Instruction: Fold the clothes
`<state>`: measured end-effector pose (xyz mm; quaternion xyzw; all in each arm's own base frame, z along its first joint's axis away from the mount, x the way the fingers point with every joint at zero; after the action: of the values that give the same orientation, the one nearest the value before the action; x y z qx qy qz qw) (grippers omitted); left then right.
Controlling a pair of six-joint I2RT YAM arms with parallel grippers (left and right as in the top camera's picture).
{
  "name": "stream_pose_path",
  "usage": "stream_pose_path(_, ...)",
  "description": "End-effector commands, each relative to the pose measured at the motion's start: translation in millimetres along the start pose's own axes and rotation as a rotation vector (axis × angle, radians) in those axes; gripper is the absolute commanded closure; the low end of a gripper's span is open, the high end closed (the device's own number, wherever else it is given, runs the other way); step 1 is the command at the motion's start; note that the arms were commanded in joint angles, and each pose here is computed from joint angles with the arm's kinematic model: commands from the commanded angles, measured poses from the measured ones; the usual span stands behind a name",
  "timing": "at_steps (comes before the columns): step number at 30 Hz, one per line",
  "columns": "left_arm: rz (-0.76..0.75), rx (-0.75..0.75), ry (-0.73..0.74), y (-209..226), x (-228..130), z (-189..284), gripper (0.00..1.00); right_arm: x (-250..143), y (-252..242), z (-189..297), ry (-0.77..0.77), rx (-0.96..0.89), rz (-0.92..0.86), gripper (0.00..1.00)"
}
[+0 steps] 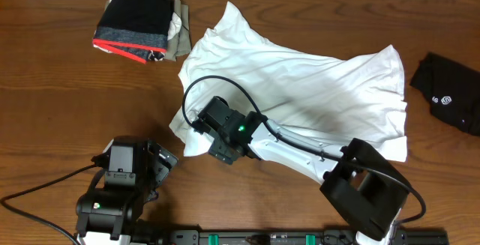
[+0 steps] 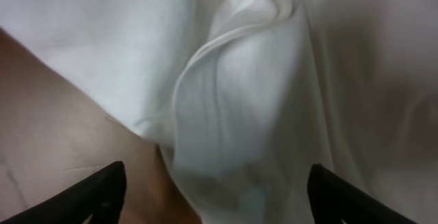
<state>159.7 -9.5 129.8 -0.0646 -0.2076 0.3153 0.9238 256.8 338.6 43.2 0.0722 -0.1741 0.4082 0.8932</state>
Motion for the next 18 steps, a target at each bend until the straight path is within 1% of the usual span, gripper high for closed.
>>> stream_pose_path(1, 0.006, 0.001, -0.008, 0.0, 2.5, 2.5, 0.02, 7.3, -4.8, -0.7, -0.015, -0.012, 0.000, 0.24)
stream_pose_path(2, 0.006, 0.001, -0.008, 0.0, 2.5, 2.5, 0.02, 7.2, -4.8, -1.1, -0.015, -0.013, 0.000, 0.26)
stream_pose_path(6, 0.006, 0.001, -0.008, 0.0, 2.5, 2.5, 0.02, 8.4, -4.5, -1.6, -0.020, -0.012, -0.001, 0.28)
stream_pose_path(7, 0.006, 0.001, -0.008, 0.0, 2.5, 2.5, 0.02, 9.1, -4.4, -1.6, -0.023, -0.011, -0.001, 0.30)
stream_pose_path(8, 0.006, 0.001, -0.008, 0.0, 2.5, 2.5, 0.02, 9.5, -4.4, -1.6, -0.024, -0.011, -0.001, 0.36)
stream_pose_path(9, 0.006, 0.001, -0.008, 0.0, 2.5, 2.5, 0.02, 10.0, -4.3, -1.6, -0.027, -0.011, -0.002, 0.56)
stream_pose_path(10, 0.006, 0.001, -0.008, 0.0, 2.5, 2.5, 0.02, 10.5, -4.3, -1.6, -0.029, -0.011, -0.011, 0.74)
stream_pose_path(11, 0.006, 0.002, -0.008, 0.0, 2.4, 2.5, 0.02, 11.0, -4.5, -1.6, -0.031, -0.011, -0.018, 0.75)
stream_pose_path(12, 0.006, 0.003, -0.007, 0.3, 2.2, 2.5, 0.02, 11.4, -4.7, -1.8, -0.033, -0.011, -0.021, 0.72)
stream_pose_path(14, 0.006, 0.005, -0.004, 0.9, 1.6, 2.5, 0.02, 11.5, -4.5, -2.1, -0.033, -0.011, -0.021, 0.71)
stream_pose_path(18, 0.005, 0.009, 0.000, 1.8, 0.6, 2.5, 0.02, 11.2, -4.6, -2.2, -0.032, -0.011, -0.021, 0.73)
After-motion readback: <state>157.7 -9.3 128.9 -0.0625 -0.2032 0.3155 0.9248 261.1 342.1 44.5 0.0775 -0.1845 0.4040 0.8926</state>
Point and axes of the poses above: each gripper's point midway between its finger pads, its own z axis back along the fingers, its own y axis along the line the jaws close on, x = y × z, the point moved 2 cm from there along z, back along the fingers, and after that the axes turned 14 degrees about -z, right-handed, at the moved point
